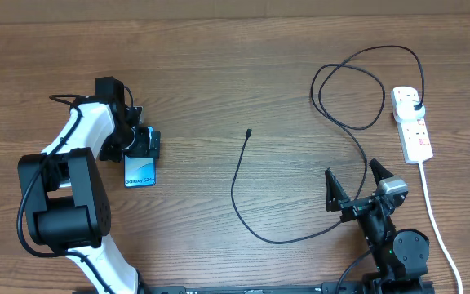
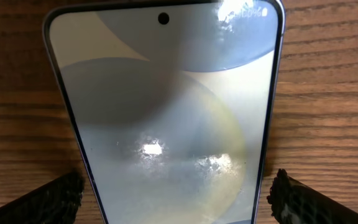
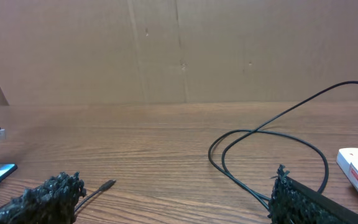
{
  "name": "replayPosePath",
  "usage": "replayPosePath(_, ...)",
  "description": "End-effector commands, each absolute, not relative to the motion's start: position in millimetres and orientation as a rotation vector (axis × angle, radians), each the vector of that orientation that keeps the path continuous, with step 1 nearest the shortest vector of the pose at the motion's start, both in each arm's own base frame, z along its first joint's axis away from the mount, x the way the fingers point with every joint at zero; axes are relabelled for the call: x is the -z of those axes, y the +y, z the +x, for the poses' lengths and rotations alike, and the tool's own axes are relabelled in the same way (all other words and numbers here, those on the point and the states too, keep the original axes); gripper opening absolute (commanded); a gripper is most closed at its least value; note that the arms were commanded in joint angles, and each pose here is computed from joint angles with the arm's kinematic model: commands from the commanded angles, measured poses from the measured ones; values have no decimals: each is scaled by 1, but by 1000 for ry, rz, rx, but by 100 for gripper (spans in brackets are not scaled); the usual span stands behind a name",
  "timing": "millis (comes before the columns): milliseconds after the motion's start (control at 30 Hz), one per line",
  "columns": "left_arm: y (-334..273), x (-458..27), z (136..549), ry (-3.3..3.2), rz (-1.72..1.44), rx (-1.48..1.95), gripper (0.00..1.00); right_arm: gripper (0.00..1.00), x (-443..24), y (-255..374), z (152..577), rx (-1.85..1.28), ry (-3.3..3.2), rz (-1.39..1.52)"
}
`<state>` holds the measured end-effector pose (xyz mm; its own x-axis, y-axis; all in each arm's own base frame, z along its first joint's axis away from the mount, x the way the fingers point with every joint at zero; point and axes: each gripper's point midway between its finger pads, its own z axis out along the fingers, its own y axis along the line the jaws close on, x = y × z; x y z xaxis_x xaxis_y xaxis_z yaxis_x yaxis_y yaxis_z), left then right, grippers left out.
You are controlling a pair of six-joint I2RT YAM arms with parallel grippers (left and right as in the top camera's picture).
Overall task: Plug charger to phone and switch on socket
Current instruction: 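Lower the left gripper and close it on the phone's bottom edge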
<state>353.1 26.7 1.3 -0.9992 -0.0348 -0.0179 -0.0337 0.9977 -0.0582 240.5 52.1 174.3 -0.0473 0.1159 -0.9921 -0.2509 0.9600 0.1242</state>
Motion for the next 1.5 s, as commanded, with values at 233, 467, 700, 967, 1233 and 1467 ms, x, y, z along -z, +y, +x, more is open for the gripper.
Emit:
replayPosePath(233,10,19,349,3149,-91,221,100,100,-173,52,240,-297,1586,-107)
replayPosePath(467,9,19,351,3141,-90,234,100,100,-173,52,240,-297,1586,-107)
replayPosePath(700,8,19,351,3141,-90,237,100,100,-173,52,240,-297,1586,-107)
replayPosePath(967,8,19,350,3144,-90,238,100,100,-173,52,240,-297,1586,-107)
replayPosePath(1233,8,19,349,3147,-91,240,100,100,-173,52,240,-297,1586,-107)
replayPosePath(1467,5,18,347,3153,-93,265,100,100,-173,52,240,-297,1586,-107)
